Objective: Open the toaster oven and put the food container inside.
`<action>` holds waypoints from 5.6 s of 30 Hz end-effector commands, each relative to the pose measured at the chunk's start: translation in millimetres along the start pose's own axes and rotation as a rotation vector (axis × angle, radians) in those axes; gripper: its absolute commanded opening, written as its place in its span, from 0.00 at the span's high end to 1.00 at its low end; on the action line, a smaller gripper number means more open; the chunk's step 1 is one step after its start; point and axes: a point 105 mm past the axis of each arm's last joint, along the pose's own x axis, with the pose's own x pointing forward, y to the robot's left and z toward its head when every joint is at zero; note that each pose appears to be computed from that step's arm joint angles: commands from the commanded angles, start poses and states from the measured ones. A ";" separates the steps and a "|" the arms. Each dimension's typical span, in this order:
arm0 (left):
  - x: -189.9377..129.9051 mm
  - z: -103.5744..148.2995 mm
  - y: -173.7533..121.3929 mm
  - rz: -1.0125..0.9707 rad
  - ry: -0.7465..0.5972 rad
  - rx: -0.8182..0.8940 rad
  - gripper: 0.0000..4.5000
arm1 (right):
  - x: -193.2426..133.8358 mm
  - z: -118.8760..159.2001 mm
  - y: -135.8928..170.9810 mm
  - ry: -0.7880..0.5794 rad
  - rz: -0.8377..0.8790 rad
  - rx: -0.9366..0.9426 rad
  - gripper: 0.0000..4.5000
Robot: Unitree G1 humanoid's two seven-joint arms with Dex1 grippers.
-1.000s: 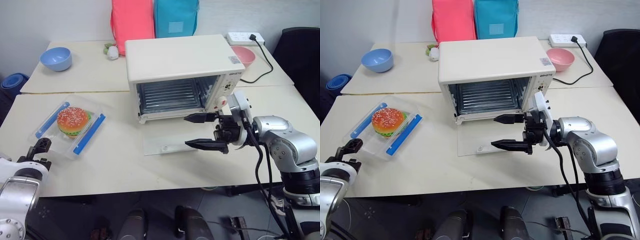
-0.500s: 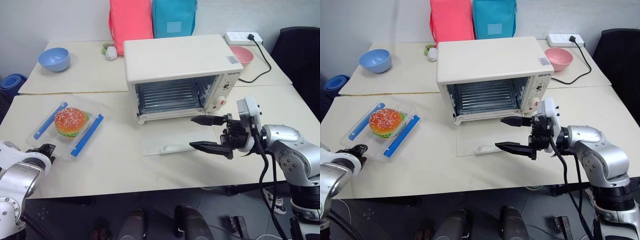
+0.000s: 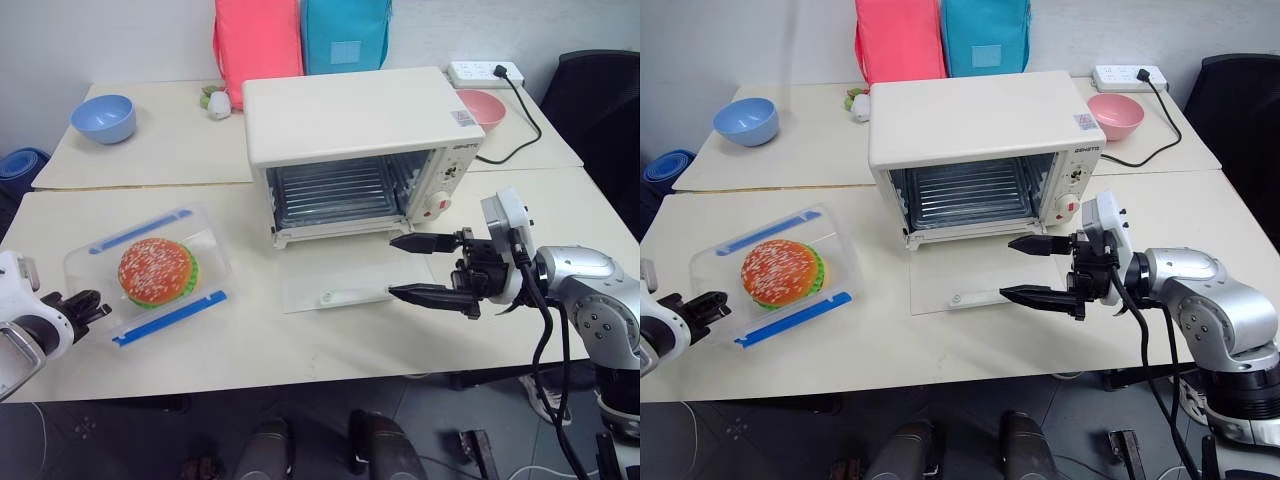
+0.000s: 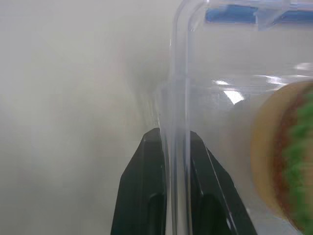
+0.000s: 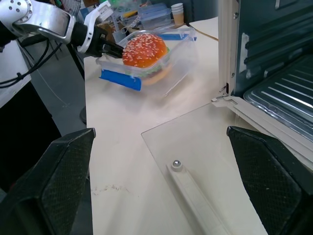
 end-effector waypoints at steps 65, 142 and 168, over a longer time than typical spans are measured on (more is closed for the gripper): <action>-45.6 -19.3 -178.8 -1.503 0.230 0.686 1.00 | -27.4 -29.0 72.1 0.086 -0.209 0.132 0.85; -66.7 77.2 -150.8 -1.302 -0.124 0.997 0.01 | -12.2 -49.2 -33.3 -0.011 -0.578 0.024 1.00; -64.3 96.3 -131.2 -1.224 -0.163 1.011 0.00 | -136.1 73.6 -22.5 0.192 -0.487 -0.193 0.01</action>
